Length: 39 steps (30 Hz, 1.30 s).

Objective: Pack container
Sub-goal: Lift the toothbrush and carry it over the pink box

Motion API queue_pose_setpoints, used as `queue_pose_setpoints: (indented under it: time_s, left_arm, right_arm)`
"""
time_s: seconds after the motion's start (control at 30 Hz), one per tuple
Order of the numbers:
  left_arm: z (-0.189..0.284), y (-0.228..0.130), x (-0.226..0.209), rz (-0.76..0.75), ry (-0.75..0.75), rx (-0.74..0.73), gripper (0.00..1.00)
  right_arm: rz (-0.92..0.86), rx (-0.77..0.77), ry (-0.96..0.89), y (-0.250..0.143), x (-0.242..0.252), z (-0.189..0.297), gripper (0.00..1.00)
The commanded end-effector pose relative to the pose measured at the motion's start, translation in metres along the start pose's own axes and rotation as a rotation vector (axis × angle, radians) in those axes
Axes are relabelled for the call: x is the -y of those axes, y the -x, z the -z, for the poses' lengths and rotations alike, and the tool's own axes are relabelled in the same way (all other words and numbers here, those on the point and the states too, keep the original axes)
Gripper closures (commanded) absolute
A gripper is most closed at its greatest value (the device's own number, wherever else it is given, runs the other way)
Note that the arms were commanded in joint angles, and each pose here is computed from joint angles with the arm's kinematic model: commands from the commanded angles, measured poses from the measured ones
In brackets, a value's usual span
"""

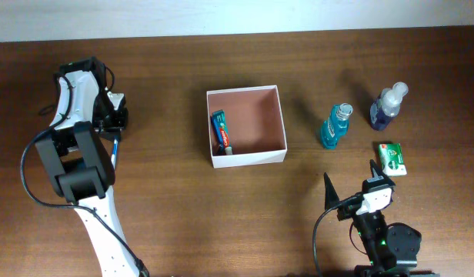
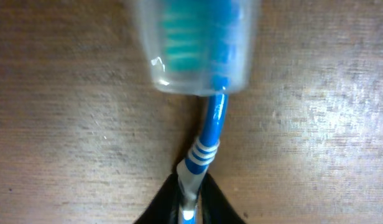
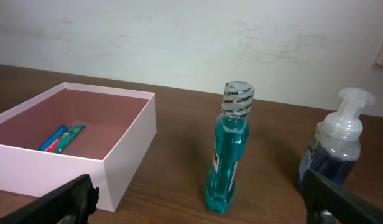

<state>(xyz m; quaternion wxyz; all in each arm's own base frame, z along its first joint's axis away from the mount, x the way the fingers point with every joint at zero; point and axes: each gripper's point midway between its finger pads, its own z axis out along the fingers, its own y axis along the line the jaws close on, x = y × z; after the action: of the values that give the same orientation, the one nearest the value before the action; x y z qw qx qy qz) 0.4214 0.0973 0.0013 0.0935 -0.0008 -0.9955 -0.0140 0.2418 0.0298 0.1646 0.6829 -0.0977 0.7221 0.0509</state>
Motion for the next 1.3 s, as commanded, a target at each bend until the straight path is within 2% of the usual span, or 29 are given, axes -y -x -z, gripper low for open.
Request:
queue_pose_setpoints:
  time_s: [0.0, 0.1, 0.17, 0.43, 0.63, 0.93, 1.27]
  left_arm:
    - [0.006, 0.008, -0.006, 0.007, 0.014, 0.018, 0.91]
    - [0.018, 0.014, -0.008, 0.009, 0.02, 0.045, 0.93]
    - [0.024, 0.016, -0.008, 0.01, 0.022, 0.059, 0.99]
    - [0.049, 0.017, -0.004, 0.03, 0.006, 0.082, 0.99]
    - [0.096, 0.027, 0.028, 0.016, -0.058, 0.175, 0.99]
    - [0.173, 0.024, 0.153, -0.111, -0.297, 0.32, 0.99]
    - [0.184, -0.014, 0.282, -0.217, -0.364, 0.272, 0.99]
  right_arm:
    - [-0.004, -0.001, -0.005, -0.003, 0.0, 0.0, 0.02]
    - [-0.004, -0.001, -0.005, -0.003, 0.0, 0.0, 0.02]
    - [-0.004, -0.001, -0.005, -0.003, 0.0, 0.0, 0.02]
    - [-0.004, -0.001, -0.005, -0.003, 0.0, 0.0, 0.02]
    - [-0.004, -0.001, -0.005, -0.003, 0.0, 0.0, 0.02]
    - [-0.004, -0.001, -0.005, -0.003, 0.0, 0.0, 0.02]
    - [-0.004, -0.001, -0.005, -0.003, 0.0, 0.0, 0.02]
